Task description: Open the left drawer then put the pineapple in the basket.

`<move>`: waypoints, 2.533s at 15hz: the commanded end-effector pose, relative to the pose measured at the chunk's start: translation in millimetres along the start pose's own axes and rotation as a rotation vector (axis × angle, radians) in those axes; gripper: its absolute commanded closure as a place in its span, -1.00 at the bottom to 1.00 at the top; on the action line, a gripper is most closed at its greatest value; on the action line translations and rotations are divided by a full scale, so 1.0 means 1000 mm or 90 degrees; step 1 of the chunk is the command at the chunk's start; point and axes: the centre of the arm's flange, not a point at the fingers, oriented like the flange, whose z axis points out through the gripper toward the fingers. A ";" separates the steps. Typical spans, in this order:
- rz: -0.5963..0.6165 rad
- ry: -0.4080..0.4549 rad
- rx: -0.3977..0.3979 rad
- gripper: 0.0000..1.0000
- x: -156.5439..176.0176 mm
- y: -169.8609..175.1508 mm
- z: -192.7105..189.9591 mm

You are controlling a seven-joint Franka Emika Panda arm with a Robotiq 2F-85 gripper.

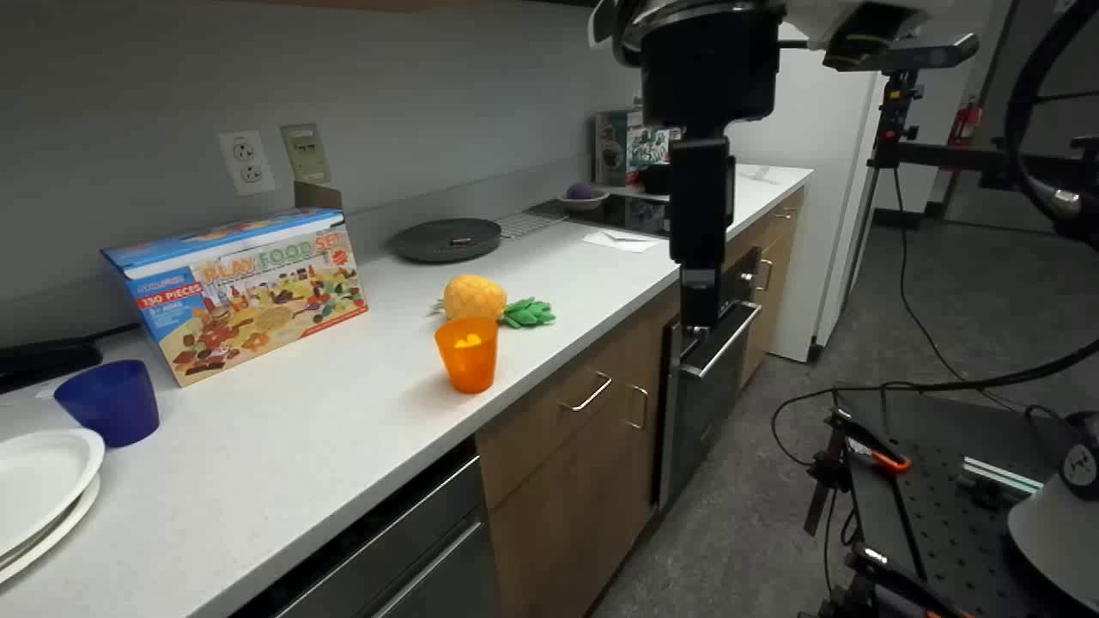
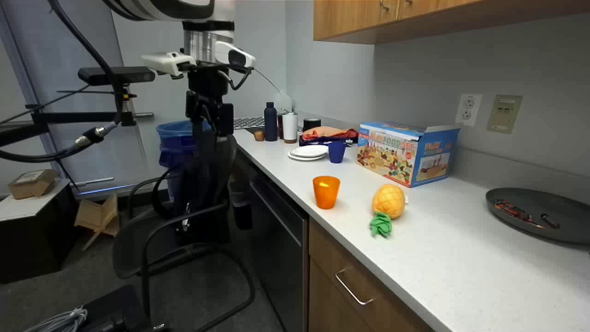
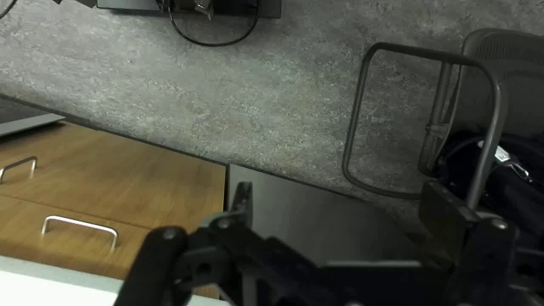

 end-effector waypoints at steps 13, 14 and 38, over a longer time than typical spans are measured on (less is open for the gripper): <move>0.000 0.000 0.000 -1.00 0.000 0.000 0.000; 0.008 0.004 0.002 -1.00 0.004 0.007 0.000; 0.628 0.186 0.063 -1.00 0.041 0.230 0.147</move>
